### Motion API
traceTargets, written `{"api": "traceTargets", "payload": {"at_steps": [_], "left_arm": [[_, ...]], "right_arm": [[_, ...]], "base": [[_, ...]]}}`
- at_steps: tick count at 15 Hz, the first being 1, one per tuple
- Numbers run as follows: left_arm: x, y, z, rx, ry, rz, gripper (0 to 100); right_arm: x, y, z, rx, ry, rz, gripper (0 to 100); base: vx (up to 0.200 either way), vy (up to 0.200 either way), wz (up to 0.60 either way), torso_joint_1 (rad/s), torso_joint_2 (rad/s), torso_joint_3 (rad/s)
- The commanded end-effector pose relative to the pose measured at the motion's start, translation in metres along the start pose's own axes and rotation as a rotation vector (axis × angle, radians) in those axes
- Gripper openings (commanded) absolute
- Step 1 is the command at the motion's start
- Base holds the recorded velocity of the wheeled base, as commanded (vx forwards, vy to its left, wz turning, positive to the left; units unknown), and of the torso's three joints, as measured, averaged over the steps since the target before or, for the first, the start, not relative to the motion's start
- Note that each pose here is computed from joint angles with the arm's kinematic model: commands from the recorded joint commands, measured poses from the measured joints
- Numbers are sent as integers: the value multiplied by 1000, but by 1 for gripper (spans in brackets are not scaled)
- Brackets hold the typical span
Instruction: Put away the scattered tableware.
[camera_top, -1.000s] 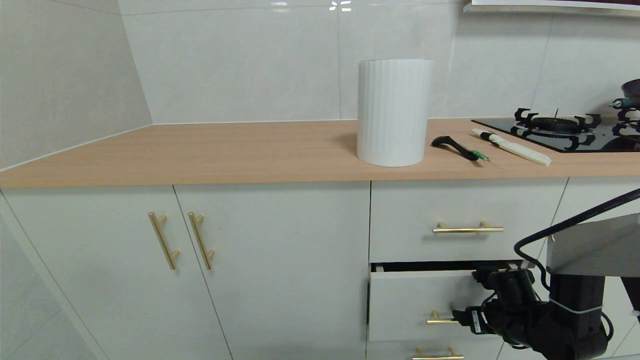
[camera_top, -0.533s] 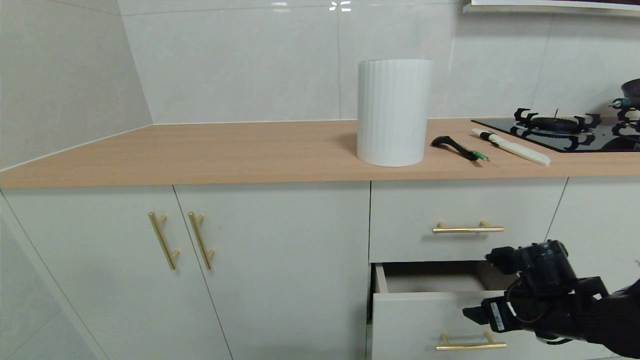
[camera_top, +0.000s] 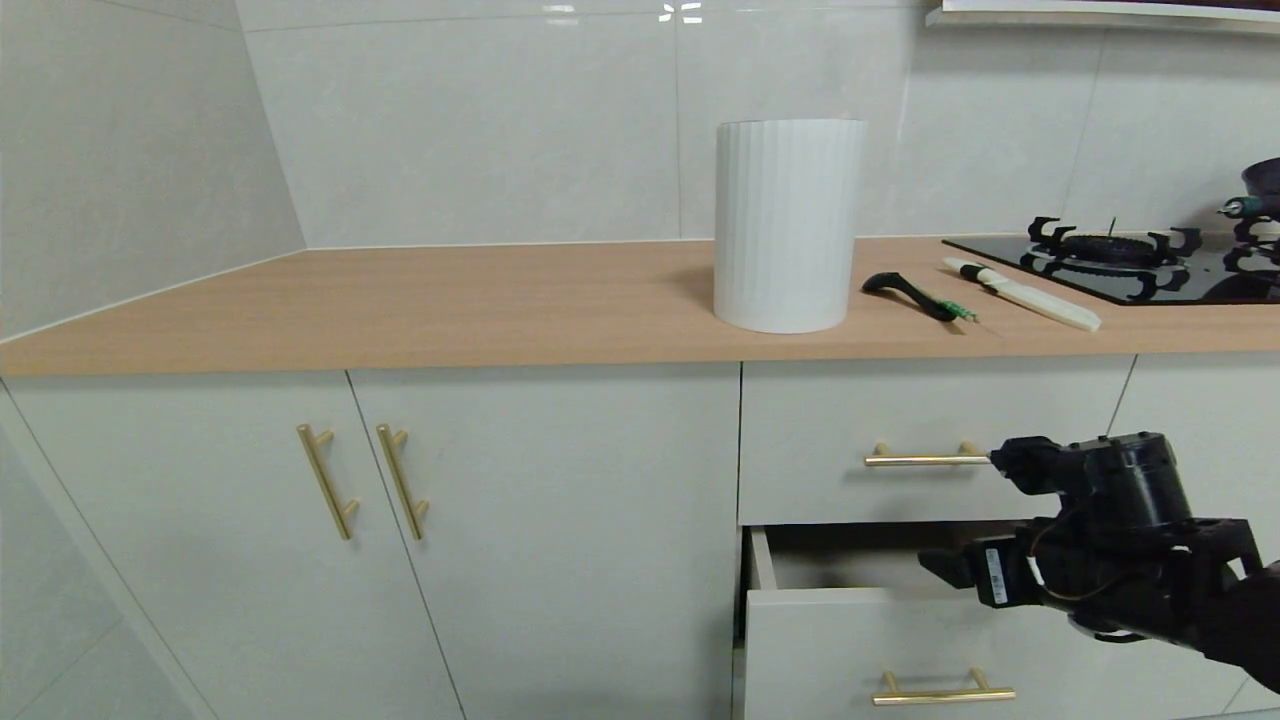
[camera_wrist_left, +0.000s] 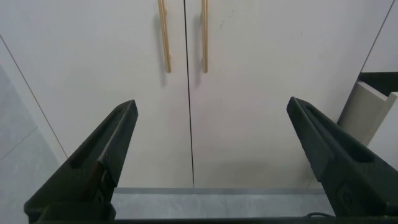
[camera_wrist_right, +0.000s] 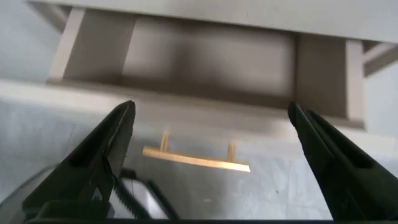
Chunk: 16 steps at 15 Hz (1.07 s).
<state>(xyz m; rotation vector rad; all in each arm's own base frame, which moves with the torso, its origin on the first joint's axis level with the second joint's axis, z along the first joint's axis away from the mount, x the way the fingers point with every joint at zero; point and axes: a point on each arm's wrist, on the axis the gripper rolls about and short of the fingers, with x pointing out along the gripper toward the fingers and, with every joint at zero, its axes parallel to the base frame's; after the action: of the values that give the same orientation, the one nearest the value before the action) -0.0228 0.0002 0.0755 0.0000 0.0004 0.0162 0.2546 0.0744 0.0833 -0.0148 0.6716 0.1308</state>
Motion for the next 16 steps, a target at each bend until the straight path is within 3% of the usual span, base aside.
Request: {"api": "traceTargets", "payload": {"at_steps": [1, 7, 16], "left_arm": [[0, 0, 0, 0, 0, 1, 100], [0, 0, 0, 0, 0, 1, 100], [0, 0, 0, 0, 0, 1, 100]], "right_arm": [[42, 1, -23, 25, 63, -48, 100], [58, -2, -34, 31, 58, -77, 100], [38, -2, -33, 16, 62, -64, 100]], "base": [[0, 0, 0, 0, 0, 0], [0, 0, 0, 0, 0, 0], [0, 0, 0, 0, 0, 0]]}}
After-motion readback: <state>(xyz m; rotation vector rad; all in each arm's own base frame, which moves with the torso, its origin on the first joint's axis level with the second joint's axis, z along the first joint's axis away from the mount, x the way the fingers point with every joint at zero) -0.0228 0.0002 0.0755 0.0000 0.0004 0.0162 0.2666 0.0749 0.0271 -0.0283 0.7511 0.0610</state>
